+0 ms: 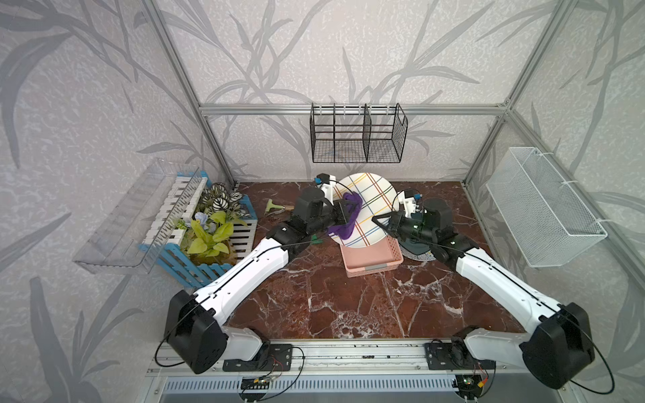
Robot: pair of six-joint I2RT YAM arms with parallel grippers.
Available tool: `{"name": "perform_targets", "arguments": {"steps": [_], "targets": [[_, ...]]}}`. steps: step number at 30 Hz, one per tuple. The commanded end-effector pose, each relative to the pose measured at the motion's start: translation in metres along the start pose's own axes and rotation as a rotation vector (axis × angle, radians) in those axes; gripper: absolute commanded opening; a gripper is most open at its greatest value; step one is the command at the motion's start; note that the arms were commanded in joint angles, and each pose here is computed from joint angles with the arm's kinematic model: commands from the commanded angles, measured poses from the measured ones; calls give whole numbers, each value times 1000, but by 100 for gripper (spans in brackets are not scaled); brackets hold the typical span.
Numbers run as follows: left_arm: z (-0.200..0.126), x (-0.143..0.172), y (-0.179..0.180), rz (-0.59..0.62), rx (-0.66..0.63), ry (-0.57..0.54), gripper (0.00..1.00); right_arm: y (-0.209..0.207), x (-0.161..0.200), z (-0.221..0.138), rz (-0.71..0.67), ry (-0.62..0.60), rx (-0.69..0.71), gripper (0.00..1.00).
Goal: Wipe the wet plate dry
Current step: Wipe the plate with towel.
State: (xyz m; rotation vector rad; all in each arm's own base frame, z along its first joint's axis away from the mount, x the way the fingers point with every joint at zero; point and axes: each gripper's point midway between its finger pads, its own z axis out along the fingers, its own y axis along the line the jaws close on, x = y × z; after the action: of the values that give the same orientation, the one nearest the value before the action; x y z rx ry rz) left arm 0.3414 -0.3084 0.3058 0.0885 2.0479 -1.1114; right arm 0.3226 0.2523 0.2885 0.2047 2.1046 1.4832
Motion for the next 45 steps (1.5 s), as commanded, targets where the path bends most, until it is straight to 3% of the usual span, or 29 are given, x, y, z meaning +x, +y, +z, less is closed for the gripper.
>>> {"name": "perform_targets", "arguments": {"steps": [1, 5, 10, 13, 15, 18, 21, 25, 28, 31, 33, 36, 40, 43, 45], "targets": [[22, 28, -27, -51, 59, 58, 0, 62, -44, -25, 42, -203, -157, 0], [34, 52, -42, -163, 96, 69, 0, 99, -66, -41, 82, -283, -226, 0], [22, 37, -32, -155, 38, -3, 0, 139, -76, -61, 87, -324, -346, 0], [5, 9, 7, -182, -77, -74, 0, 159, -69, -71, 12, -296, -396, 0], [-10, -19, 32, -198, -111, -125, 0, 172, -51, -71, -64, -211, -440, 0], [-32, -67, 51, -141, -164, -209, 0, 194, -14, -74, -196, -93, -523, 0], [-31, -84, 56, -56, -229, -178, 0, 213, 17, -75, -297, -16, -569, 0], [-7, -72, 11, -2, -68, -109, 0, 226, 25, -65, -344, 37, -578, 0], [13, -49, -23, 69, -2, -42, 0, 235, 2, -68, -363, -40, -573, 0], [9, -49, -18, 22, 0, -43, 0, 222, -29, -75, -319, -153, -504, 0], [-8, -71, -5, -40, 2, -134, 0, 209, -40, -81, -281, -202, -470, 0], [-19, -93, -12, -9, 18, -179, 0, 204, -26, -90, -286, -177, -461, 0], [12, -53, -74, 129, 99, -35, 0, 212, 25, -82, -375, -38, -495, 0], [20, -55, -89, 141, 124, -39, 0, 221, 43, -80, -401, 25, -530, 0], [23, -57, -112, 162, 190, -35, 0, 222, 39, -82, -397, 0, -525, 0]]}}
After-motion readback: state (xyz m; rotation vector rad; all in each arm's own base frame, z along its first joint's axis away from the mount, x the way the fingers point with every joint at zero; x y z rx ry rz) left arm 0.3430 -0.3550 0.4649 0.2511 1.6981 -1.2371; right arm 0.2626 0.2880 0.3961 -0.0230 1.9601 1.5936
